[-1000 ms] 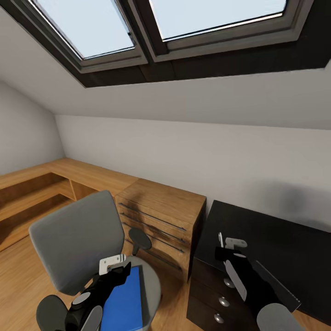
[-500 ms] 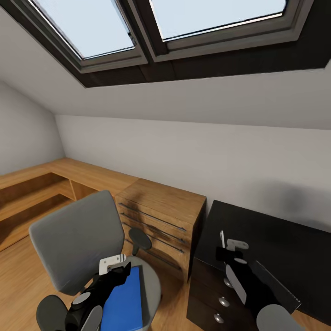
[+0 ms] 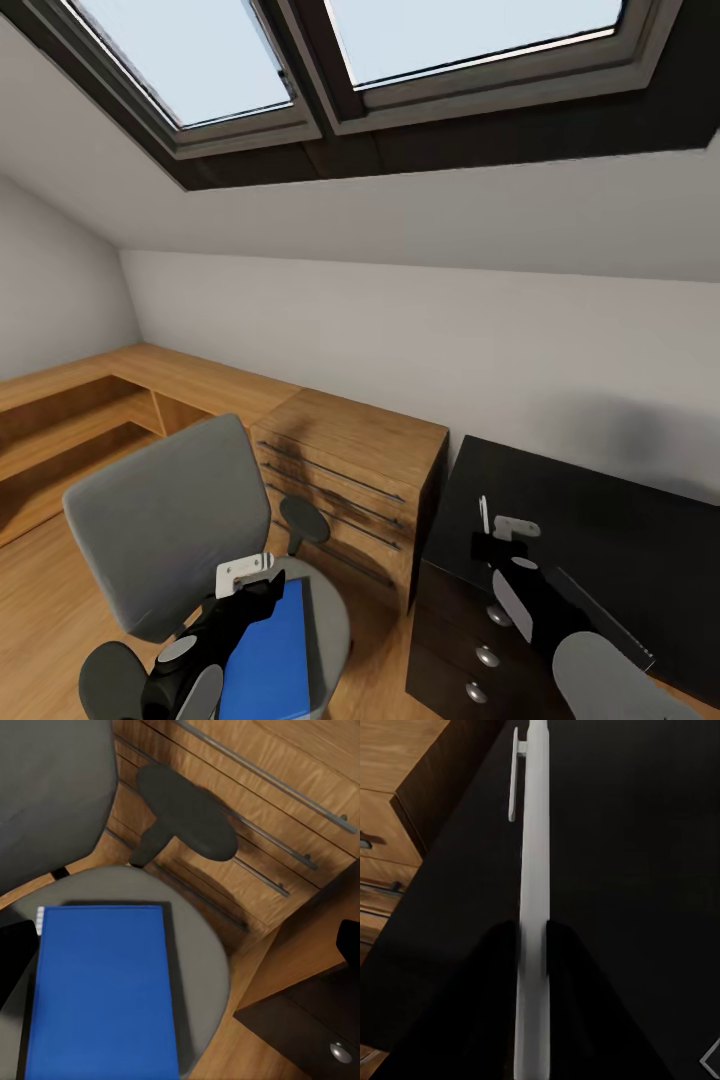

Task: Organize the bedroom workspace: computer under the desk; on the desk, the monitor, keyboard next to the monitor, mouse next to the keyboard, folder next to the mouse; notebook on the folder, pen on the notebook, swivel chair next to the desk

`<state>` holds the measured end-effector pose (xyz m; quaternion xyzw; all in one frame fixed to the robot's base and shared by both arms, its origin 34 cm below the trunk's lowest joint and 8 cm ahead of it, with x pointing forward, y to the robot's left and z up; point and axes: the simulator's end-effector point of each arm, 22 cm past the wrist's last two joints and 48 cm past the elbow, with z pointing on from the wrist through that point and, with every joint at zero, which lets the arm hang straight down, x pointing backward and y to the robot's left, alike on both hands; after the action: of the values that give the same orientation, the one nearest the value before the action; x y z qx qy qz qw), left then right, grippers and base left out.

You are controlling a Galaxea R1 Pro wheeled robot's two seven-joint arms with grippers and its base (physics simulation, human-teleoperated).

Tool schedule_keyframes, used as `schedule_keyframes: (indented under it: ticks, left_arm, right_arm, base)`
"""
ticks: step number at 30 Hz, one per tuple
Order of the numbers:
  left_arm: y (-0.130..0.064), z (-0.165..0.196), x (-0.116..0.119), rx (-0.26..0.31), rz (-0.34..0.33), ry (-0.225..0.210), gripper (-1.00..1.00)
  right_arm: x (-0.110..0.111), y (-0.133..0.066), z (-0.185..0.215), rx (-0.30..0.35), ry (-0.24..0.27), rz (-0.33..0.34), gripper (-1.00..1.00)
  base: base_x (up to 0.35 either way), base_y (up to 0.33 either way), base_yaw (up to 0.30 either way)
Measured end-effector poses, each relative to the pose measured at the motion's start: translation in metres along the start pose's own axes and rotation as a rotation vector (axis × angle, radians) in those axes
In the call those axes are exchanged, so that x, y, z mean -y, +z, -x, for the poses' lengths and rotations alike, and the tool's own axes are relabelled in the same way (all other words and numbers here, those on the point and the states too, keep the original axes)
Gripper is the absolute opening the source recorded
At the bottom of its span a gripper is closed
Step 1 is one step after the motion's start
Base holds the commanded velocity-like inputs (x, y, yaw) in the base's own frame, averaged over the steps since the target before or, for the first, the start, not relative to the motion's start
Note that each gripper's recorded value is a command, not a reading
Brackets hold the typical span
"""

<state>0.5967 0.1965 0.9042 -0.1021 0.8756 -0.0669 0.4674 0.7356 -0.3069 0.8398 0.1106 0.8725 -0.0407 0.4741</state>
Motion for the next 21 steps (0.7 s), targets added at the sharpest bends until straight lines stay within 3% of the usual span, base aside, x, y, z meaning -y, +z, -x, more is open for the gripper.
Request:
schedule_keyframes:
  ticks: [10,21]
  left_arm:
    - [-0.0001,0.0001,0.0004,0.001,-0.001,0.0,1.0]
    - [-0.0002,-0.0003,0.0005,-0.001,-0.002,0.0,1.0]
  right_arm:
    - [0.0016,0.0016,-0.0002,0.0,0.001,-0.003,-1.0]
    - [0.0033,0.0049,-0.0083,-0.038,-0.003,-0.014,-1.0]
  base:
    - [0.007,0.0,0.0]
    - [0.135,0.0,0.0]
